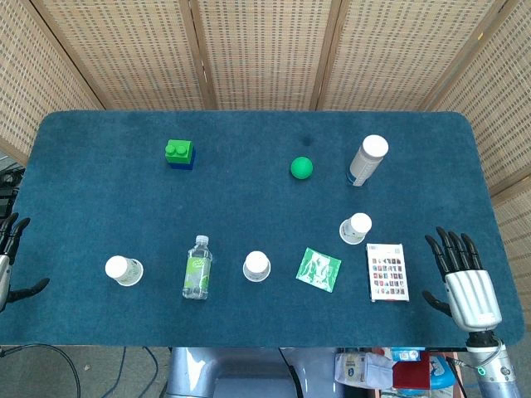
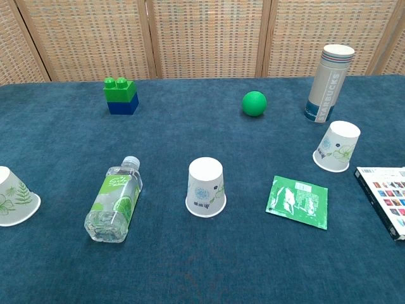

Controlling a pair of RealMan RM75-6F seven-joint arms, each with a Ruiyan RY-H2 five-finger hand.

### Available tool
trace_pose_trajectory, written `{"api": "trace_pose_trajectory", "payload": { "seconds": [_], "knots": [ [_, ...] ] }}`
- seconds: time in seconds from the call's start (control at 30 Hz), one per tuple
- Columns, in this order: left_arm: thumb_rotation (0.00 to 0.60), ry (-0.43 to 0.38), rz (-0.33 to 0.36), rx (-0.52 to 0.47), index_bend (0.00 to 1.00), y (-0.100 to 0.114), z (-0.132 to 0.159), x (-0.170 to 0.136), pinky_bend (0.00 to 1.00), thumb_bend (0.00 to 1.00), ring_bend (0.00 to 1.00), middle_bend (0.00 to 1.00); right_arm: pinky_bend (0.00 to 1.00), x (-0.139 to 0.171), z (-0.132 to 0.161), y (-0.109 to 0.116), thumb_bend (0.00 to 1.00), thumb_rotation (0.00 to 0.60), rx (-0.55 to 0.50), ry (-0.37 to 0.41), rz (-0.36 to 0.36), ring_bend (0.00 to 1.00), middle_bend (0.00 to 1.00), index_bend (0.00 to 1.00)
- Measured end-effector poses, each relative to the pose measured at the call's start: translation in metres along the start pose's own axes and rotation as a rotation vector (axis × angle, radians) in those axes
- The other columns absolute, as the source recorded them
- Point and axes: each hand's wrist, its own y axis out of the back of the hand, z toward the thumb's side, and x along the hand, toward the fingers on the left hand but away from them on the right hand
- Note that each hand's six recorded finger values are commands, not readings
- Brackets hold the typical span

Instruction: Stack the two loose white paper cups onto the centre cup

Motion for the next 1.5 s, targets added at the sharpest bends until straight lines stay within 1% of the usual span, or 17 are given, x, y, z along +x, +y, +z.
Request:
{"api": "trace_pose_trajectory", "payload": {
  "seconds": [0.23,0.33,0.43,0.53,0.63,0.7,0.77,0.9,1.0,1.07,1.13,1.27,1.37,1.5],
  "knots": [
    [0.600,-0.004,-0.006,0.004,0.00,-0.001,0.001,-0.002,0.00,0.14,0.00,0.00,0.00,0.002,0.000,-0.005,0.00,0.600,0.002,0.004,0.023,0.00,0.00,0.02],
    [0.600,-0.003,-0.005,0.007,0.00,0.000,0.000,-0.002,0.00,0.14,0.00,0.00,0.00,0.002,0.003,-0.011,0.00,0.600,-0.003,0.011,0.048,0.00,0.00,0.02],
    [0.600,0.002,-0.008,0.007,0.00,-0.001,-0.002,-0.001,0.00,0.14,0.00,0.00,0.00,-0.003,0.008,-0.016,0.00,0.600,-0.032,0.028,0.073,0.00,0.01,0.03],
    [0.600,0.004,-0.017,0.010,0.00,-0.003,-0.002,0.001,0.00,0.14,0.00,0.00,0.00,-0.018,0.015,-0.022,0.00,0.600,-0.068,0.055,0.103,0.00,0.05,0.06],
    [0.600,0.007,-0.026,0.014,0.00,-0.006,-0.002,0.004,0.00,0.14,0.00,0.00,0.00,-0.040,0.023,-0.028,0.00,0.600,-0.093,0.086,0.150,0.00,0.10,0.09],
    [0.600,0.011,-0.030,0.018,0.00,-0.007,-0.002,0.006,0.00,0.14,0.00,0.00,0.00,-0.059,0.030,-0.035,0.01,0.600,-0.111,0.101,0.195,0.00,0.12,0.11],
    [0.600,0.016,-0.035,0.025,0.00,-0.009,-0.003,0.007,0.00,0.14,0.00,0.00,0.03,-0.080,0.037,-0.041,0.03,0.600,-0.134,0.107,0.245,0.01,0.14,0.12],
    [0.600,0.034,-0.047,0.029,0.00,-0.013,-0.007,0.010,0.00,0.14,0.00,0.00,0.07,-0.122,0.053,-0.053,0.08,0.600,-0.192,0.090,0.327,0.04,0.18,0.16],
    [0.600,0.047,-0.056,0.030,0.00,-0.015,-0.010,0.013,0.00,0.14,0.00,0.00,0.09,-0.151,0.066,-0.060,0.10,0.600,-0.237,0.066,0.358,0.07,0.21,0.18],
    [0.600,0.053,-0.064,0.030,0.00,-0.016,-0.012,0.015,0.00,0.14,0.00,0.00,0.13,-0.167,0.074,-0.068,0.11,0.600,-0.256,0.046,0.374,0.09,0.24,0.19],
    [0.600,0.058,-0.068,0.029,0.00,-0.017,-0.013,0.017,0.00,0.14,0.00,0.00,0.18,-0.179,0.078,-0.075,0.13,0.600,-0.253,0.030,0.387,0.12,0.26,0.21],
    [0.600,0.065,-0.066,0.022,0.00,-0.016,-0.015,0.019,0.00,0.14,0.00,0.00,0.25,-0.197,0.084,-0.091,0.16,0.600,-0.203,0.007,0.404,0.18,0.31,0.26],
    [0.600,0.072,-0.068,0.019,0.00,-0.015,-0.018,0.020,0.00,0.14,0.00,0.00,0.31,-0.203,0.086,-0.102,0.18,0.600,-0.180,-0.009,0.416,0.23,0.35,0.29],
    [0.600,0.078,-0.072,0.019,0.00,-0.015,-0.019,0.021,0.00,0.14,0.00,0.00,0.35,-0.206,0.088,-0.110,0.22,0.600,-0.165,-0.014,0.428,0.27,0.38,0.30]
  ]
}}
